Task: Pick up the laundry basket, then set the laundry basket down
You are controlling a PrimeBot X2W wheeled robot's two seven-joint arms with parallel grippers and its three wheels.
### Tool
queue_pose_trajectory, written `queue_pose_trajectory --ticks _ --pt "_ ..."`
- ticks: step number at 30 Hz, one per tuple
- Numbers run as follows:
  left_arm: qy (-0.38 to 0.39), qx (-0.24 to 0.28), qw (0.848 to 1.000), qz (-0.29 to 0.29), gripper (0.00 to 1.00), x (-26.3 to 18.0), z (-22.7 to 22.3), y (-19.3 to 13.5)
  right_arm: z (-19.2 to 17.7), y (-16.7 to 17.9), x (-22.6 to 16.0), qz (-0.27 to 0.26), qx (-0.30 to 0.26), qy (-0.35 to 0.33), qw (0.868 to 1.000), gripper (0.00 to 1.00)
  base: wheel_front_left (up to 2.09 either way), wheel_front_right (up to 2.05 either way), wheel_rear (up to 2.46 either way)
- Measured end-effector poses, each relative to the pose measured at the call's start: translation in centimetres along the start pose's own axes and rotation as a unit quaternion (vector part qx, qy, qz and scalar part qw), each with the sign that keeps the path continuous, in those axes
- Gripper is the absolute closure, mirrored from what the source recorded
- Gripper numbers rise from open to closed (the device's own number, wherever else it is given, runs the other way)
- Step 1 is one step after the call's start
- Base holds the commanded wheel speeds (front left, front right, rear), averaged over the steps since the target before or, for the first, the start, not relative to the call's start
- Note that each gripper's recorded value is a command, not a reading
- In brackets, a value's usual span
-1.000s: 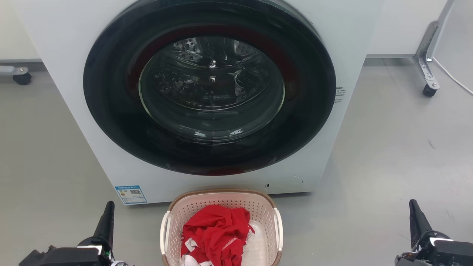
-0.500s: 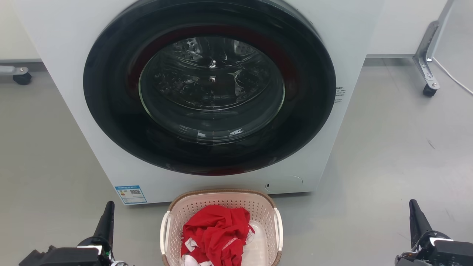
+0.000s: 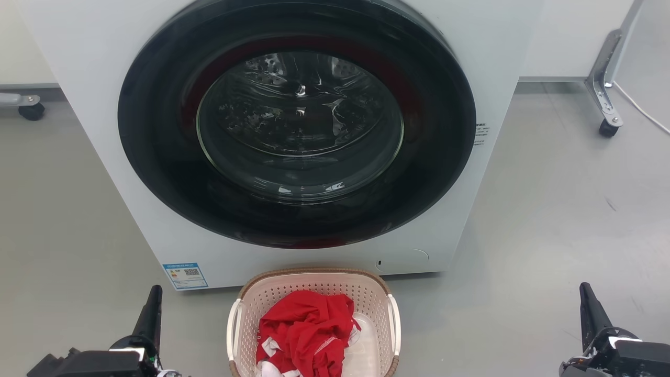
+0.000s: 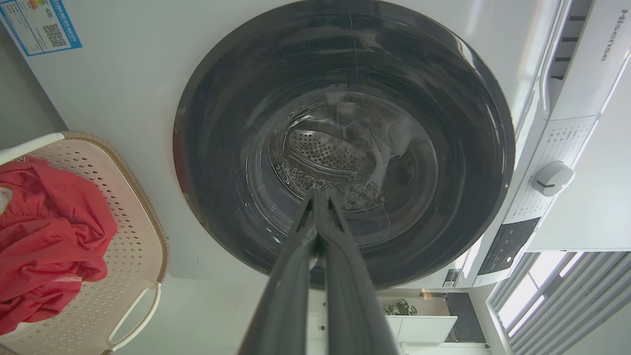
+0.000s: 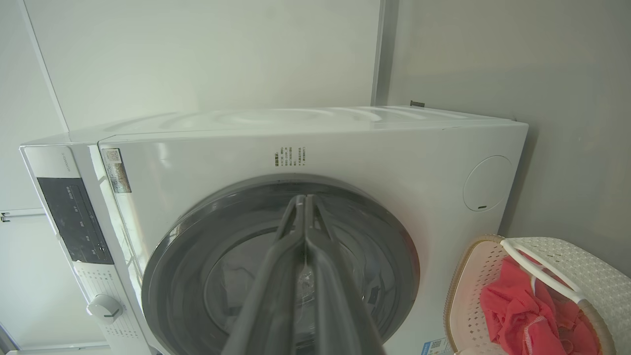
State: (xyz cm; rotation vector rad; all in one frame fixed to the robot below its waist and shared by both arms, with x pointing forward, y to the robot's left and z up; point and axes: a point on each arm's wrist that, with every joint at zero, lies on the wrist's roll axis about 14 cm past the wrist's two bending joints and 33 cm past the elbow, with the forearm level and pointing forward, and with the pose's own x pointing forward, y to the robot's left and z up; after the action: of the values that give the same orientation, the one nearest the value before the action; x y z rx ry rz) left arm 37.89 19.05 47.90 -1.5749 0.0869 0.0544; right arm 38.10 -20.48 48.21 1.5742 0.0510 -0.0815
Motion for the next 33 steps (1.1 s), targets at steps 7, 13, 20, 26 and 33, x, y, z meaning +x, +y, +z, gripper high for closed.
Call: queue_pose_trajectory --ticks 7,13,20,26,33 --pt "0.000 0.000 1.000 0.000 1.00 0.00 0.00 0.00 0.00 0.00 0.00 0.000 0.000 0.000 1.000 1.00 0.00 0.00 0.00" --pt "0.000 0.000 1.000 0.000 1.00 0.00 0.00 0.00 0.00 0.01 0.00 0.000 0.000 0.000 1.000 1.00 0.00 0.00 0.00" --pt "0.000 0.000 1.000 0.000 1.00 0.00 0.00 0.00 0.00 0.01 0.00 0.000 0.000 0.000 1.000 1.00 0.00 0.00 0.00" --pt "0.000 0.000 1.000 0.000 1.00 0.00 0.00 0.00 0.00 0.01 0.00 0.000 0.000 0.000 1.000 1.00 0.00 0.00 0.00" --pt "0.000 0.000 1.000 0.000 1.00 0.00 0.00 0.00 0.00 0.01 0.00 0.000 0.000 0.000 1.000 1.00 0.00 0.00 0.00"
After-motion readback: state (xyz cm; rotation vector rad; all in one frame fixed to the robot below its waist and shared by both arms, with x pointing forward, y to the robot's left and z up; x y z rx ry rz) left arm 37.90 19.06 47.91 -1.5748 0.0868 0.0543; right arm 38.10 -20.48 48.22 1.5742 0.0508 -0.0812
